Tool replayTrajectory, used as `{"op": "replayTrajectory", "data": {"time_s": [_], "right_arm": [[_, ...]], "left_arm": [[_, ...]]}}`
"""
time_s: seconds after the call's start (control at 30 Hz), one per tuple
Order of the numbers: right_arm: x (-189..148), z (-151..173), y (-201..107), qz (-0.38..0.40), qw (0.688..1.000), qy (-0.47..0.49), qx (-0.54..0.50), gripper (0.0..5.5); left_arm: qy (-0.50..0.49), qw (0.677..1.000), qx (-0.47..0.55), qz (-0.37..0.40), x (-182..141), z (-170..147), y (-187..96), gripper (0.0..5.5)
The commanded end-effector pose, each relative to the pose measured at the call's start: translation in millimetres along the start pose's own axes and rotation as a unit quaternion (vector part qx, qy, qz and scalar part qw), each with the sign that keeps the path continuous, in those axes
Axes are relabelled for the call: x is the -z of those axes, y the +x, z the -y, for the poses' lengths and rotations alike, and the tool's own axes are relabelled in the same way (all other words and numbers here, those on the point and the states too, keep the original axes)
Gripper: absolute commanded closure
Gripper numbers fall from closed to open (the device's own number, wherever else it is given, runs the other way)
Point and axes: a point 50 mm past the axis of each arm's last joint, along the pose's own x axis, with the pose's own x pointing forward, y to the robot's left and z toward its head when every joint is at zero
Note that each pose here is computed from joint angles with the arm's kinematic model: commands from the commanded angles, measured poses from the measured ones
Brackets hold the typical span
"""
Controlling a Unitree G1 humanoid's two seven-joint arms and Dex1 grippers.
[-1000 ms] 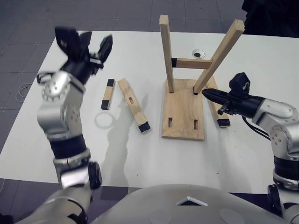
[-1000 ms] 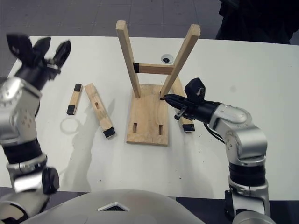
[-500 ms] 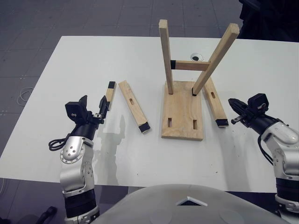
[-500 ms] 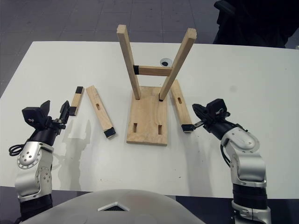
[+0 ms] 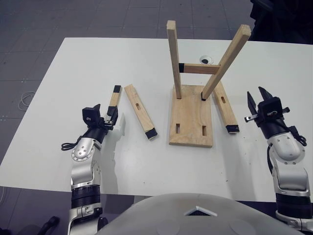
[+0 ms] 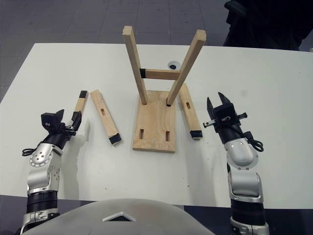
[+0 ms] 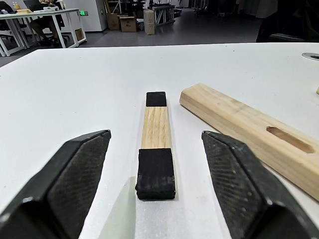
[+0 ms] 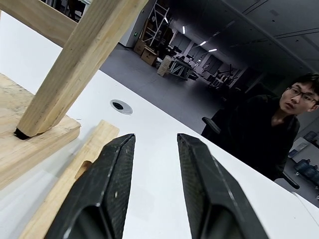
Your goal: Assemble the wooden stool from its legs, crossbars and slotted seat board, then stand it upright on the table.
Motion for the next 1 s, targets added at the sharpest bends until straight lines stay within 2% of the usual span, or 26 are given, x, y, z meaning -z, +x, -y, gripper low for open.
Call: {"op": "replayTrajectory", "data": {"time_s": [0.03, 0.13, 0.4, 0.6, 0.67, 1.0], "right_arm": [[-0.9, 1.1, 2.6, 0.002, 1.000, -0.005, 0.005, 3.96], [-0.6, 3.1, 5.2, 0.000, 1.000, -0.005, 0.005, 3.96], [3.5, 6.2, 6.3, -0.019, 1.000, 0.002, 0.008, 3.92], [12.7, -6.0, -18.6, -0.078, 0.993, 0.052, -0.065, 3.92], [15.4, -14.1, -26.3, -0.104, 0.988, 0.075, -0.085, 3.92], [26.6, -38.3, -39.5, -0.178, 0.964, 0.151, -0.125, 2.33]], "left_arm": [[-0.005, 1.000, -0.003, -0.030, 9.1, -4.9, 7.2, 2.09], [-0.016, 0.997, -0.007, -0.070, 22.9, -9.0, 8.4, 2.09], [-0.022, 0.992, 0.027, -0.120, 34.9, 0.5, 10.7, 3.22], [-0.025, 0.991, 0.037, -0.127, 31.2, 7.5, 8.4, 4.11], [-0.024, 0.992, 0.038, -0.122, 28.8, 8.9, 10.2, 4.19], [-0.024, 0.992, 0.054, -0.112, 26.4, 16.1, 11.8, 4.19]]}}
